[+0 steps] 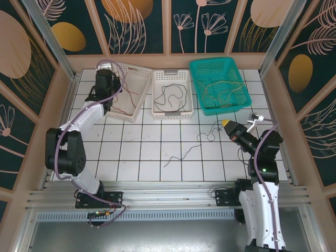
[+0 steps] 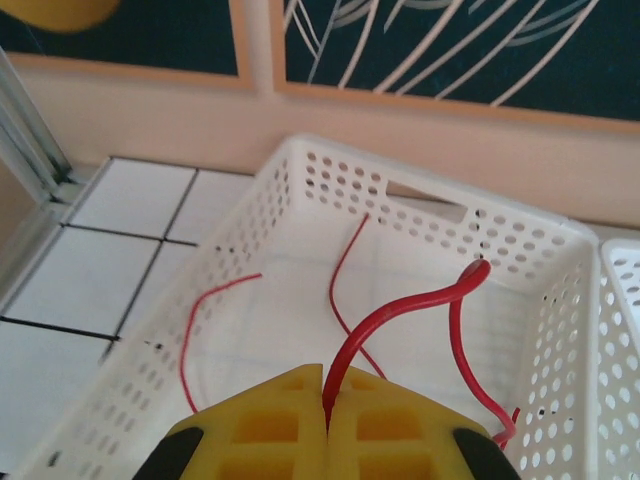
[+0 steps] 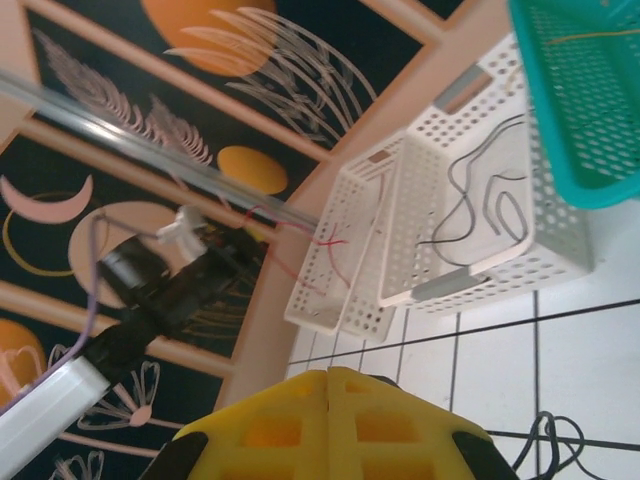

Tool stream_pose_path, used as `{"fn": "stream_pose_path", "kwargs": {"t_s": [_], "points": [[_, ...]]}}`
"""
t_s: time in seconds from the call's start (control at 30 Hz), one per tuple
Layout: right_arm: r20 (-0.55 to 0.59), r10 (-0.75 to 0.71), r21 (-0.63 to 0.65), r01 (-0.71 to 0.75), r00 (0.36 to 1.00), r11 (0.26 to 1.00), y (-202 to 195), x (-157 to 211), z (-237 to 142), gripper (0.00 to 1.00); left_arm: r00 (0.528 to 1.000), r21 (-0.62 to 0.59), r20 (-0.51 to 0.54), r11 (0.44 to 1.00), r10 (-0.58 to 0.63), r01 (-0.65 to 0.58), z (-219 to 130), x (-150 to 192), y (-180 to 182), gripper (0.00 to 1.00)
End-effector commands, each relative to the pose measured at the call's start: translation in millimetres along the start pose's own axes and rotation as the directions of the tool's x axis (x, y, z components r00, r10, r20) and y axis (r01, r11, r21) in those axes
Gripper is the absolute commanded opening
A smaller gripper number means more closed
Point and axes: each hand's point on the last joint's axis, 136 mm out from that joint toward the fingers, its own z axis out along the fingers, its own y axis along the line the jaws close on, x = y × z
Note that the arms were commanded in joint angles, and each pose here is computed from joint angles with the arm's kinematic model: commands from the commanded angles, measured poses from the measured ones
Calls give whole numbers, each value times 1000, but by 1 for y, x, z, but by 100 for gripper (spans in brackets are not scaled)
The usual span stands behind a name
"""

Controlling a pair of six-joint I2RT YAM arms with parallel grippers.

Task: Untangle the cables

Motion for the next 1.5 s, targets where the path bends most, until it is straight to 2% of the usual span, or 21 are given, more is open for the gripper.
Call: {"fn": "stream_pose_path", "kwargs": {"t_s": [0.0, 0.3, 0.33, 0.4, 0.5, 0.67, 0.73, 0.93, 1.03, 1.17, 1.23, 1.47], "points": [[23, -155, -139, 157, 988, 978, 56, -9, -9, 0, 997, 38, 27, 997, -71, 70, 19, -7, -9, 0], [52, -237, -173, 243, 970, 955, 103, -23, -20, 0, 991, -24, -53, 993, -121, 120, 57, 35, 6, 0], [55, -243, -175, 249, 969, 953, 107, -25, -20, 0, 991, -26, -60, 993, -120, 119, 59, 37, 6, 2], [66, -253, -188, 261, 965, 947, 118, -29, -22, 0, 989, -23, -70, 991, -130, 128, 61, 40, 4, 16], [82, -258, -210, 270, 963, 940, 134, -38, -24, 0, 987, -14, -79, 990, -139, 139, 62, 43, 3, 30], [104, -264, -239, 282, 959, 929, 161, -57, -23, 0, 988, -3, -72, 990, -138, 138, 56, 33, 1, 39], [108, -264, -246, 283, 959, 927, 171, -66, -21, 0, 988, 14, -56, 989, -146, 147, 50, 20, -2, 47], [110, -284, -297, 304, 953, 905, 209, -93, -9, 0, 983, 113, 0, 977, -184, 183, 15, -33, -18, 70], [104, -311, -316, 328, 945, 890, 227, -105, 1, 0, 978, 172, 40, 965, -207, 197, -13, -61, -25, 80], [100, -336, -333, 350, 936, 876, 250, -119, 18, 0, 977, 222, 55, 956, -208, 191, -48, -79, -28, 96], [106, -345, -325, 360, 933, 874, 257, -129, 28, 0, 976, 229, 60, 954, -209, 191, -64, -81, -26, 99], [69, -376, -345, 376, 924, 860, 278, -159, 79, 0, 945, 254, 183, 941, -273, 223, -124, -71, -4, 98]]}}
